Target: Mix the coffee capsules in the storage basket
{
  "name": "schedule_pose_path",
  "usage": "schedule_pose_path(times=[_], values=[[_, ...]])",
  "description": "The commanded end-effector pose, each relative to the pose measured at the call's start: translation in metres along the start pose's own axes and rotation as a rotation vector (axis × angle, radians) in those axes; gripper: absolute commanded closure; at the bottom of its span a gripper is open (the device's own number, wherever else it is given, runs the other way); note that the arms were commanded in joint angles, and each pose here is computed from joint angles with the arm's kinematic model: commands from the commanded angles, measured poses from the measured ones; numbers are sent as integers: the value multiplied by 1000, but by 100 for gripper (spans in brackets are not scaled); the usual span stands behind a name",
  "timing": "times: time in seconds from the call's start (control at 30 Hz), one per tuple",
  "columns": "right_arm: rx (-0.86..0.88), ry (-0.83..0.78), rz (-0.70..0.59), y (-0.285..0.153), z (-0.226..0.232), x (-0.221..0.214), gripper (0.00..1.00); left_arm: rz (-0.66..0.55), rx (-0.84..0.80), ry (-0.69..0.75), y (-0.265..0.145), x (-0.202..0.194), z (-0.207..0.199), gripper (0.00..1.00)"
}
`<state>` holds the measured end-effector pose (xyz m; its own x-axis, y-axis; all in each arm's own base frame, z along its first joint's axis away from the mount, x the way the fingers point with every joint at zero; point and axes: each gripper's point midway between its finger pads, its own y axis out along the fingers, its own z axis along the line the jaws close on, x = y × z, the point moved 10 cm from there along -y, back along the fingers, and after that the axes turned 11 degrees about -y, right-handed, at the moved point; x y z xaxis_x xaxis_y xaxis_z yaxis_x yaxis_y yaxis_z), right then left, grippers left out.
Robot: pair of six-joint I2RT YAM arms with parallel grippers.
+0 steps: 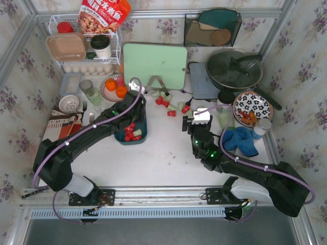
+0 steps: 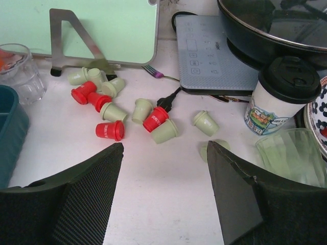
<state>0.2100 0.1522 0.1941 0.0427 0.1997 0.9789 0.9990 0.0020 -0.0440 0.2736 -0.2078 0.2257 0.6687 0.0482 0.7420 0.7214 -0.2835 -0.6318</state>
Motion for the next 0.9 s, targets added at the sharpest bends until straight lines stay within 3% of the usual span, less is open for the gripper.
schedule_pose_path(times=[0.0, 0.33, 0.4, 0.57, 0.87], values=[[-2, 19, -11, 3, 3, 4, 26, -7, 95, 9, -1, -15, 17, 79], [42, 16, 123, 30, 16, -21, 25, 19, 171, -4, 6, -42, 35, 75], [58, 31, 176, 39, 16, -32, 25, 23, 183, -4, 8, -45, 38, 71], [85, 103, 316, 63, 15, -55, 24, 47, 149, -22, 14, -50, 42, 50], [208, 152, 454, 91, 34, -64, 26, -23, 109, -30, -10, -41, 47, 36]])
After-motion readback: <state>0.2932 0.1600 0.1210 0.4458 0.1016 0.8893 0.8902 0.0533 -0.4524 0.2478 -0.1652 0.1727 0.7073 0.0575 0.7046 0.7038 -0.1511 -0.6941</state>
